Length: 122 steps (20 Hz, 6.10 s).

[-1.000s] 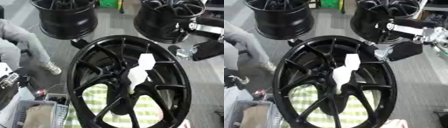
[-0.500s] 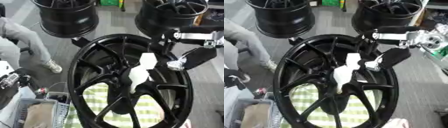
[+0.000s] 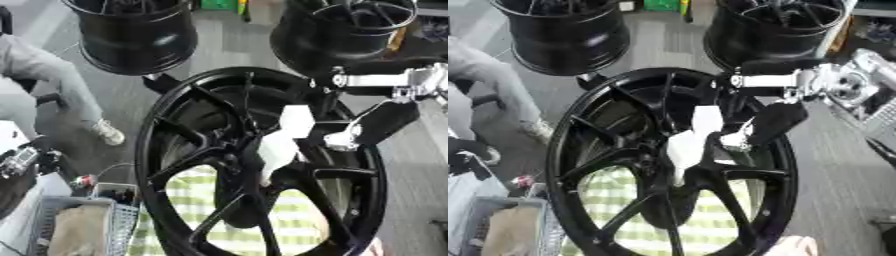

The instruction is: Pull the pin out of the wheel hub.

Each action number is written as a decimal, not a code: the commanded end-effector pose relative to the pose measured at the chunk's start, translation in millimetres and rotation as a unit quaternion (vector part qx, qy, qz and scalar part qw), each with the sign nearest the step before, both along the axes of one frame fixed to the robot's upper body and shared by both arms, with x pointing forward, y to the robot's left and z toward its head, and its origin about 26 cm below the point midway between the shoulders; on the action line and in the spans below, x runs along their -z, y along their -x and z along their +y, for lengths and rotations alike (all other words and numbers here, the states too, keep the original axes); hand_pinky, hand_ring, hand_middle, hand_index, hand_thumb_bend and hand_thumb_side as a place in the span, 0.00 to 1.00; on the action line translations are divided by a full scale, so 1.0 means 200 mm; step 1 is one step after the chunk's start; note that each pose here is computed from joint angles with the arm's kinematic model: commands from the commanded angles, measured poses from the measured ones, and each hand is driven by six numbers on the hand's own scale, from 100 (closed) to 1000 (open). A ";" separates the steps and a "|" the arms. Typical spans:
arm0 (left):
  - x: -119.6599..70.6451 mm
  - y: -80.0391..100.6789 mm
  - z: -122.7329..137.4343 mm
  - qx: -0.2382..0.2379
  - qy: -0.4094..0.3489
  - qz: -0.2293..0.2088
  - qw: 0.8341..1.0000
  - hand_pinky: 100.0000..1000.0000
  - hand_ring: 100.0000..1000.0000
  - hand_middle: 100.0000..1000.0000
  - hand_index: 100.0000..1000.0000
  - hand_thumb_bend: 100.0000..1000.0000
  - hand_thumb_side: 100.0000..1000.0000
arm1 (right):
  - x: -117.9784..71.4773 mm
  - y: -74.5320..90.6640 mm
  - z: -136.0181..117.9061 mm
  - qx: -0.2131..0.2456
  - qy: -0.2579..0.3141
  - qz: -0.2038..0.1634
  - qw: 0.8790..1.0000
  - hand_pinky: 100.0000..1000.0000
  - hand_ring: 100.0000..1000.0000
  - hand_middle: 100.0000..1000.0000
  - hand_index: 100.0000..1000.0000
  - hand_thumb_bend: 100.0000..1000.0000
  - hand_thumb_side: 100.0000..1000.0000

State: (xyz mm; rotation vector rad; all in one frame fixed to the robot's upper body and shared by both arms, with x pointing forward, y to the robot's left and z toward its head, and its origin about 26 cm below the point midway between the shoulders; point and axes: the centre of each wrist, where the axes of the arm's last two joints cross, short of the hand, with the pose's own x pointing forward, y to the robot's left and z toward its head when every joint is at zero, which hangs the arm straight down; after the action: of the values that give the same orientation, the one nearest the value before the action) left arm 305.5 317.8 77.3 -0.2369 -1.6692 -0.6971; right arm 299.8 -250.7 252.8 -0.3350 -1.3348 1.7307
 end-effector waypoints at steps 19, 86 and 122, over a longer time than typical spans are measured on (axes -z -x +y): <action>-0.05 -0.02 0.00 0.007 -0.011 -0.014 1.000 0.55 0.40 0.54 0.68 0.00 0.90 | -0.06 0.01 0.02 0.048 0.054 -0.034 0.997 0.69 0.65 0.86 0.98 0.21 0.43; -0.05 -0.02 -0.01 0.013 -0.009 -0.017 1.000 0.55 0.40 0.54 0.68 0.00 0.90 | 0.10 -0.19 0.01 0.103 -0.033 -0.116 0.987 0.53 0.44 0.43 0.51 0.04 0.22; -0.05 0.02 0.07 -0.022 -0.019 -0.004 1.000 0.56 0.40 0.54 0.68 0.00 0.92 | 0.49 0.26 -1.23 0.622 -0.255 -0.400 0.623 0.49 0.44 0.45 0.56 0.02 0.22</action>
State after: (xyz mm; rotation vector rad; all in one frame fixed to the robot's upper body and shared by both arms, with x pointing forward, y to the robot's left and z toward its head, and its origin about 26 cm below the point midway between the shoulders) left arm 302.3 326.2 75.1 -0.2055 -1.6437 -0.6715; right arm 250.4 -492.0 146.9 -1.3242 -1.4364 -0.0327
